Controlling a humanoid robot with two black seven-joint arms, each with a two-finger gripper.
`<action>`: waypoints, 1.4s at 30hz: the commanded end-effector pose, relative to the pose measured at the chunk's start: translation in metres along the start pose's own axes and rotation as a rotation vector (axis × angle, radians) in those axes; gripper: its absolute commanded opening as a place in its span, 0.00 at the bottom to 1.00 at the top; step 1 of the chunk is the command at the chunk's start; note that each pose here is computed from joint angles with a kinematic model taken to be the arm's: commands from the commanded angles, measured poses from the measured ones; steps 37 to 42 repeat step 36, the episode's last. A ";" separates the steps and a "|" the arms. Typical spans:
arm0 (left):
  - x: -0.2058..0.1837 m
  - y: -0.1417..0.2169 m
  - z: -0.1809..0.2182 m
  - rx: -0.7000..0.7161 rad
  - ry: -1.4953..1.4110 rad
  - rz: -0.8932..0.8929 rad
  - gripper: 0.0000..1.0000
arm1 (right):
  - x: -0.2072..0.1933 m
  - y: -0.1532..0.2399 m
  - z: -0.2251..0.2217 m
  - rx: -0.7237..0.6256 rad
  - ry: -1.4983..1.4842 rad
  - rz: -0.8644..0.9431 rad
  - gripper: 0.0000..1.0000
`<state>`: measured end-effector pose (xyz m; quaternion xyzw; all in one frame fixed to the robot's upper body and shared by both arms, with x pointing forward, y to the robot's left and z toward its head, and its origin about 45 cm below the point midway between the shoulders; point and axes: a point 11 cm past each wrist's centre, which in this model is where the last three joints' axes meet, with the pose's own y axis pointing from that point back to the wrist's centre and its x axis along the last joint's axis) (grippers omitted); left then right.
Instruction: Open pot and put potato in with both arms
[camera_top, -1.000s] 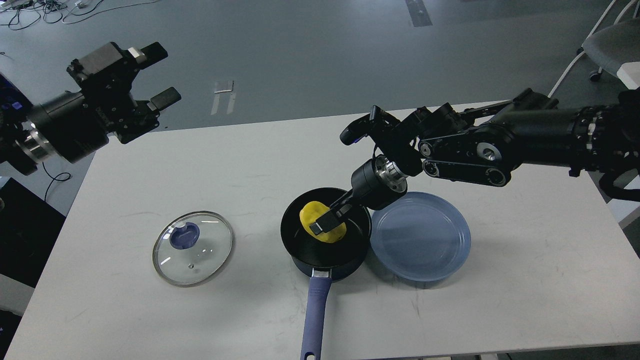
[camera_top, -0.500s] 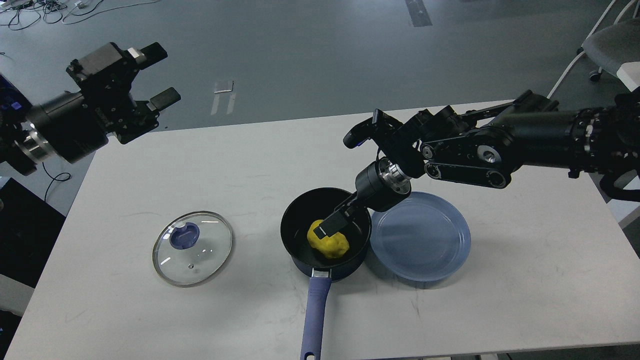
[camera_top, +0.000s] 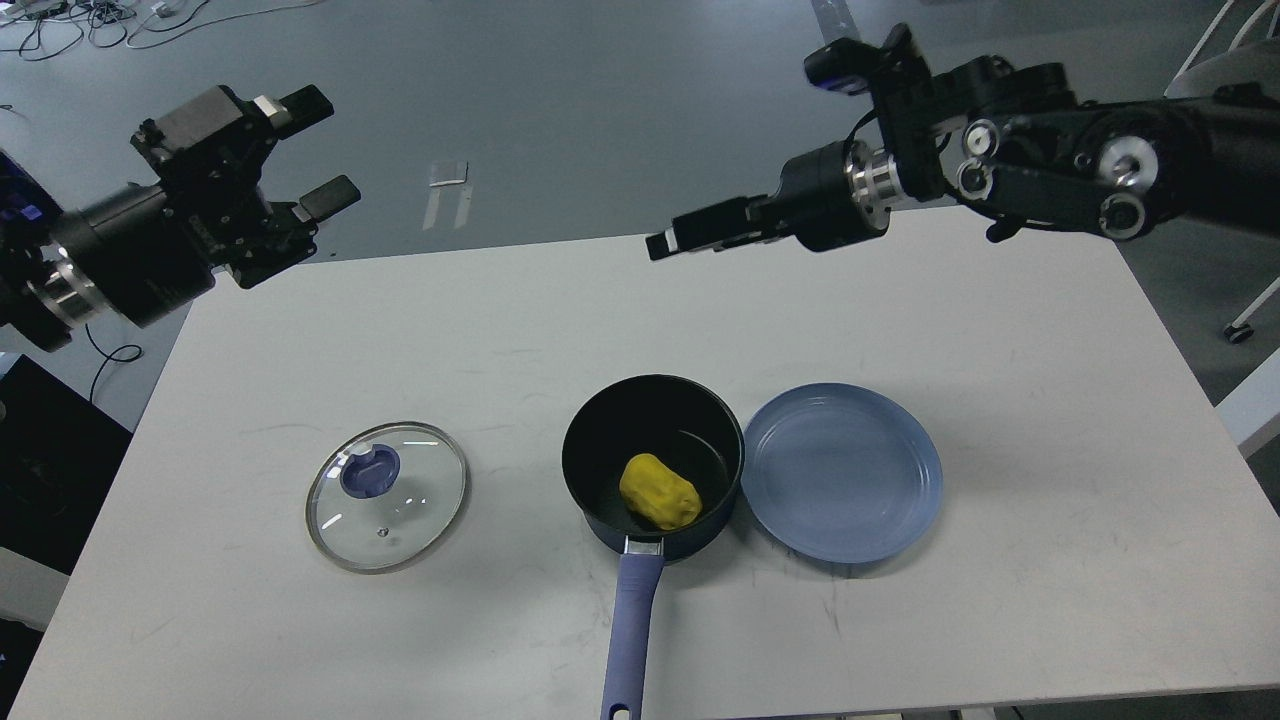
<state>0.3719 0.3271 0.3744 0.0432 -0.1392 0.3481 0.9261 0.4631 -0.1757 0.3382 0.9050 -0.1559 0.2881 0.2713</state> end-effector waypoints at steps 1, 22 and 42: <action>-0.001 -0.004 -0.002 -0.023 0.043 0.015 0.98 | 0.024 0.050 0.030 0.056 -0.232 0.220 0.99; -0.028 -0.041 -0.108 -0.077 0.467 0.286 0.98 | -0.134 0.110 0.192 0.235 -1.147 0.768 1.00; -0.028 -0.031 -0.137 -0.109 0.583 0.322 0.98 | -0.169 0.077 0.190 0.260 -1.246 0.738 1.00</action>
